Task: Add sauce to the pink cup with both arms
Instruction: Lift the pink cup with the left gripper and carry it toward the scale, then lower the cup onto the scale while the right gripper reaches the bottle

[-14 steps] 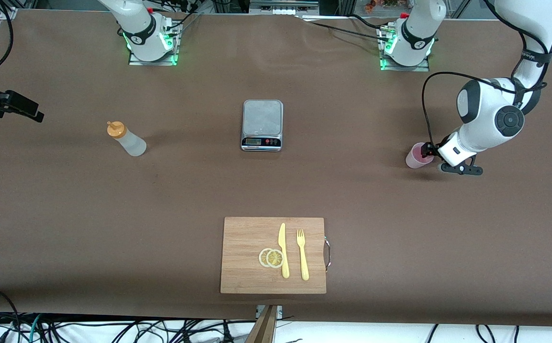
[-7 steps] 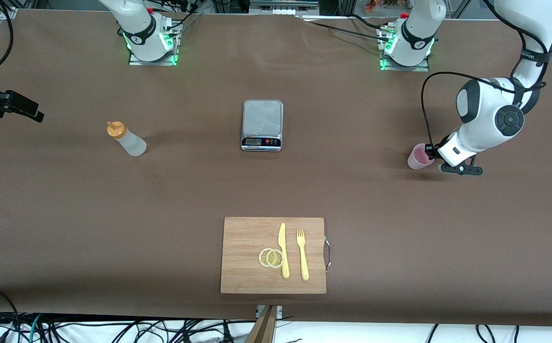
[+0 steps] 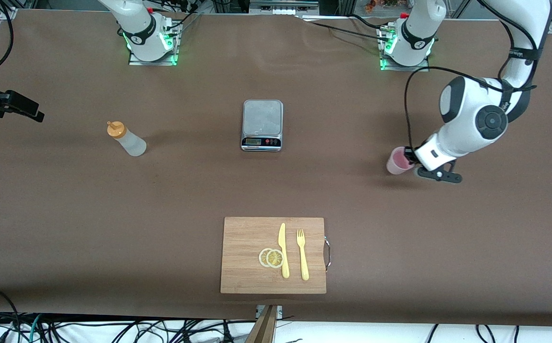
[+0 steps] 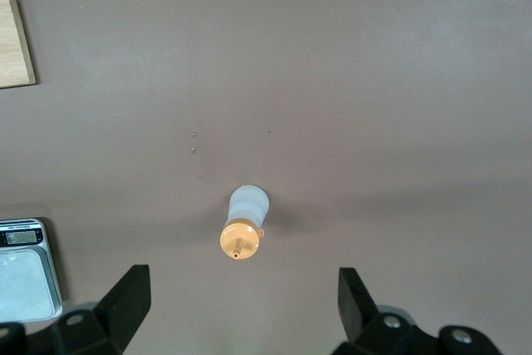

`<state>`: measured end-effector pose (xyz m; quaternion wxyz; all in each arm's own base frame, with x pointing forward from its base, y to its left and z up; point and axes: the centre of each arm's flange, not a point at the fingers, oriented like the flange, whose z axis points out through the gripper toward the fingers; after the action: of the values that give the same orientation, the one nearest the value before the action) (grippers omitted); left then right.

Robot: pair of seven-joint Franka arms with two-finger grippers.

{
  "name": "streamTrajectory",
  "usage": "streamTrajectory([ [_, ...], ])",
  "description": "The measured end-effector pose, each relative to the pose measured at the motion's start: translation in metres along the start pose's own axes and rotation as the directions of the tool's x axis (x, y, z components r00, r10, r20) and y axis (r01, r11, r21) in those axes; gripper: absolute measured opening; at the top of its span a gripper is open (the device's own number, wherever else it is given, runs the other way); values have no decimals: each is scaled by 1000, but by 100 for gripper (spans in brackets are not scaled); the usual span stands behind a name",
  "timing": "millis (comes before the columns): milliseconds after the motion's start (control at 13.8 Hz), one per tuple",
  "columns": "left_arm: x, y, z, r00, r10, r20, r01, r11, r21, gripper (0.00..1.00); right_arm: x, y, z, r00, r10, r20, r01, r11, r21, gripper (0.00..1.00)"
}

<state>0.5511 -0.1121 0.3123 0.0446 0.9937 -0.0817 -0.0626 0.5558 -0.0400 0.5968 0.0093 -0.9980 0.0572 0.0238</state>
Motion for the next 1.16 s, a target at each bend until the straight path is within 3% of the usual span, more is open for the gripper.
streamTrajectory([
  [218, 1, 111, -29, 999, 35, -13, -35, 999, -13, 4, 0, 0, 0, 1000, -1, 0, 1, 1000, 0, 100],
  [655, -56, 300, 0, 1000, 6, 23, -5, 999, -32, 4, 0, -1, 0, 1000, -1, 0, 1, 1000, 0, 100],
  [1164, -85, 381, 54, 998, -59, -14, 57, 996, -71, 4, 0, -1, 1, 1000, -1, 1, 1, 1000, 0, 100],
])
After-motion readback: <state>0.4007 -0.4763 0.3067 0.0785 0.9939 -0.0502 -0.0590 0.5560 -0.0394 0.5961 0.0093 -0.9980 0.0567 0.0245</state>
